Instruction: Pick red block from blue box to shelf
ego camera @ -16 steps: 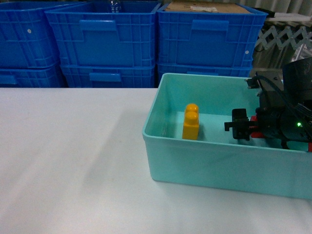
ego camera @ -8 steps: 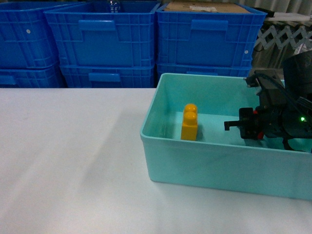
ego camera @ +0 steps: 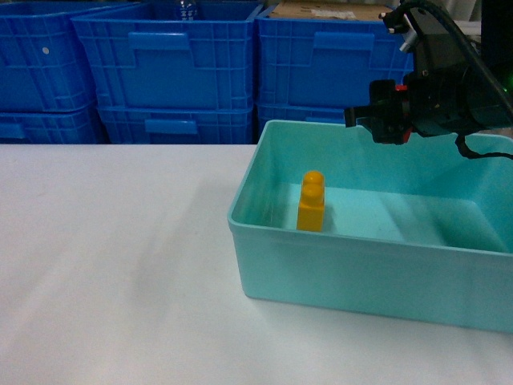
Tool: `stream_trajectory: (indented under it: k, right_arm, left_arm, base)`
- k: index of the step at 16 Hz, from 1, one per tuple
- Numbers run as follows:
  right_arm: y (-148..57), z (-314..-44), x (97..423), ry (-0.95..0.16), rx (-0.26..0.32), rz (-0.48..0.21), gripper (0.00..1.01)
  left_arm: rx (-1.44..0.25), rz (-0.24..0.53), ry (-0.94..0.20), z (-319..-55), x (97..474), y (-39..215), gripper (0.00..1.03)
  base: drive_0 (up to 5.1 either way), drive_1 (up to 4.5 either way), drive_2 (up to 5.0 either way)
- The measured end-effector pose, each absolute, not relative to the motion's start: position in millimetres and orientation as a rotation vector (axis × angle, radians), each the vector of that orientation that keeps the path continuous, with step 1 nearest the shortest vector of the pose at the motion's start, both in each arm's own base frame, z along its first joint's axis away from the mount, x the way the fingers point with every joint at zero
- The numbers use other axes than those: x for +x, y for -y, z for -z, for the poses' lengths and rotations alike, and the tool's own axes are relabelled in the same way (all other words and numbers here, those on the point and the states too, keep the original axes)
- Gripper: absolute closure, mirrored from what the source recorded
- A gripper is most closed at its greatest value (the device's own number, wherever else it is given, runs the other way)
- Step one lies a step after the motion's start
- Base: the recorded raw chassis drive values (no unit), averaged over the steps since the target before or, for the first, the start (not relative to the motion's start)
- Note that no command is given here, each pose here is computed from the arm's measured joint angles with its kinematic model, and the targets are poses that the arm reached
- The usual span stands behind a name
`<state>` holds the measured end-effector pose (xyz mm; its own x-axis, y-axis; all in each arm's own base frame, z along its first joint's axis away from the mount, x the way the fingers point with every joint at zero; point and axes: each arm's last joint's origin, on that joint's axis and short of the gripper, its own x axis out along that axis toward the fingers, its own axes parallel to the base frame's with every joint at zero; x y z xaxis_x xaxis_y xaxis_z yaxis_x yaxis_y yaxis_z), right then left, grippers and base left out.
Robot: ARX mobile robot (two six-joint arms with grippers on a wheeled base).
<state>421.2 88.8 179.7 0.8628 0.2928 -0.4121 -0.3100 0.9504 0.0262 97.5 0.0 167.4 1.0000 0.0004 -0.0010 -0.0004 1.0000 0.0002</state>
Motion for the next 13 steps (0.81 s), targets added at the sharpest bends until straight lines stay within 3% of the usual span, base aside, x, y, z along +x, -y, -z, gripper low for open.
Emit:
stream_trajectory:
  k: [2, 6, 8, 11, 12, 13]
  right_arm:
    - [-78, -191, 412, -0.374, -0.082, -0.337, 0.72]
    - [-42, -278, 362, -0.011, -0.173, -0.348, 0.72]
    - [-38, -295, 331, 0.094, -0.181, -0.339, 0.72]
    - [-32, -293, 310, 0.216, -0.196, -0.211, 0.72]
    - [-24, -288, 305, 0.251, -0.196, -0.146, 0.72]
    - [-6, -274, 280, 0.344, -0.214, -0.028, 0.72]
  left_arm:
    - [0.0, 0.0, -0.001, -167, 98, 0, 0.05]
    - [0.0, 0.0, -0.001, -167, 98, 0, 0.05]
    - [0.0, 0.0, -0.001, -167, 98, 0, 0.05]
    - [0.0, 0.0, -0.001, -167, 98, 0, 0.05]
    - [0.0, 0.0, -0.001, -167, 98, 0, 0.05]
    - [0.0, 0.0, -0.001, -167, 98, 0, 0.05]
  base:
    - [0.0, 0.0, 0.0]
    - [0.0, 0.0, 0.0]
    - [0.0, 0.0, 0.0]
    - [0.0, 0.0, 0.0]
    - [0.0, 0.0, 0.0]
    - [0.0, 0.0, 0.0]
